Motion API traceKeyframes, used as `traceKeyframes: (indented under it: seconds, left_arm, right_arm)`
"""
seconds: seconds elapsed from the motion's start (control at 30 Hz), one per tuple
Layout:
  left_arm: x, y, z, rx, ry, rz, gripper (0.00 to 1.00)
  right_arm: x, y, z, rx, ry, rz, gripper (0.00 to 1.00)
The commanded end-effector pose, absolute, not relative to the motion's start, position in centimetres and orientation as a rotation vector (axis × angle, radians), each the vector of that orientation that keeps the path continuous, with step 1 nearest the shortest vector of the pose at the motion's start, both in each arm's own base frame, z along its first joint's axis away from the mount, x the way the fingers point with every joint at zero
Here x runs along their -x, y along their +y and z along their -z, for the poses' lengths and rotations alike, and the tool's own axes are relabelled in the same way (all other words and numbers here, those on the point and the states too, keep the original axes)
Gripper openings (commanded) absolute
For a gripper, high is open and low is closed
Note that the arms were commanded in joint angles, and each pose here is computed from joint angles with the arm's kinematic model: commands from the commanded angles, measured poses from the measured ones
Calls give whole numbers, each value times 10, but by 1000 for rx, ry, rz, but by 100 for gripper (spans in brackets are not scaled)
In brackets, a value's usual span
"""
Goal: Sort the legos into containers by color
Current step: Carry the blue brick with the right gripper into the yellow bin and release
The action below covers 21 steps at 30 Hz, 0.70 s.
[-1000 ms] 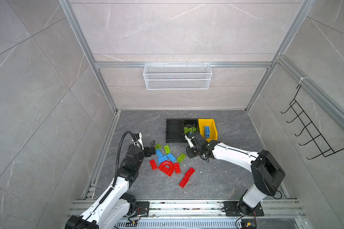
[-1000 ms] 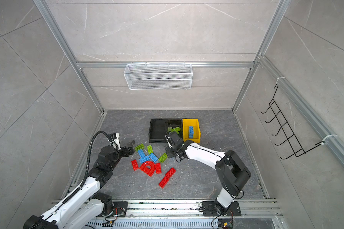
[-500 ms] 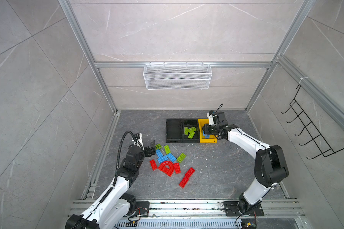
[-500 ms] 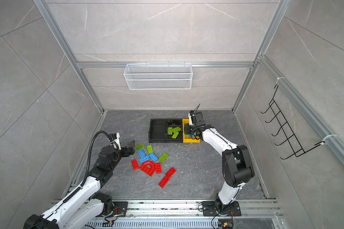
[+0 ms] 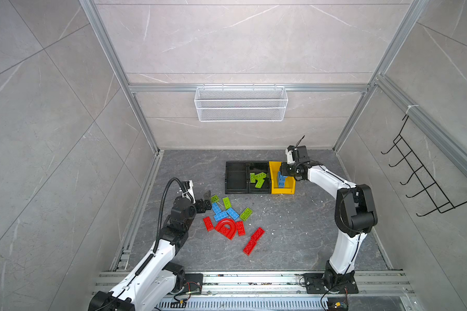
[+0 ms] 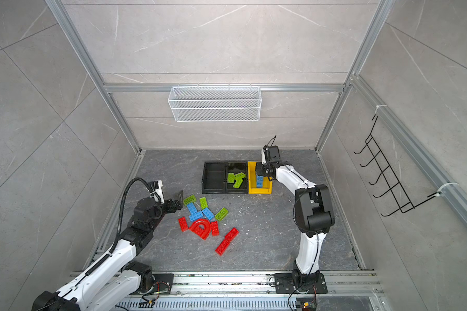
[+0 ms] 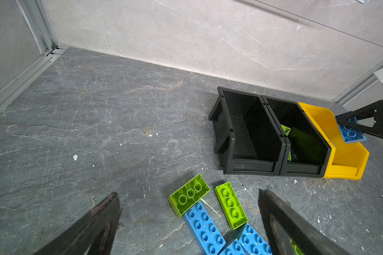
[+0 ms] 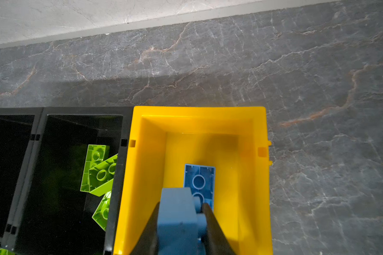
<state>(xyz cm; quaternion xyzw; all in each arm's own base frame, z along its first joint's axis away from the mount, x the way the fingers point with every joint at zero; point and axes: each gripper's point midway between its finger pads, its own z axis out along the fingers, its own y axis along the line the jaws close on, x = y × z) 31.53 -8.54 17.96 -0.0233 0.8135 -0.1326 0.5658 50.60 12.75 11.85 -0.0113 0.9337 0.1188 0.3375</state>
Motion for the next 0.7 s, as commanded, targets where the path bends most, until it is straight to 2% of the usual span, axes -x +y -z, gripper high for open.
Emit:
traceKeyframes:
  seconds: [0.0,0.27,0.43,0.57,0.67]
  left_arm:
    - [-317,-85,-192,63,1871,325,100]
    - [-317,-84,-193,65,1866,317,100]
    - [-317,-85,-193,63,1868,325,100]
    - [-317,-85,-193,61,1867,321,100]
    - [-316,-83,-194,64,1864,314,100]
  right_arm:
    - [-511,136,-118,60,2443,-340,22]
    - [-515,144,-118,65,2447,-390,30]
    - [-512,144,-130,68,2423,-396,50]
    - [-499,148,-150,71,2387,-453,52]
    - [-474,152,-169,65,2354,-502,53]
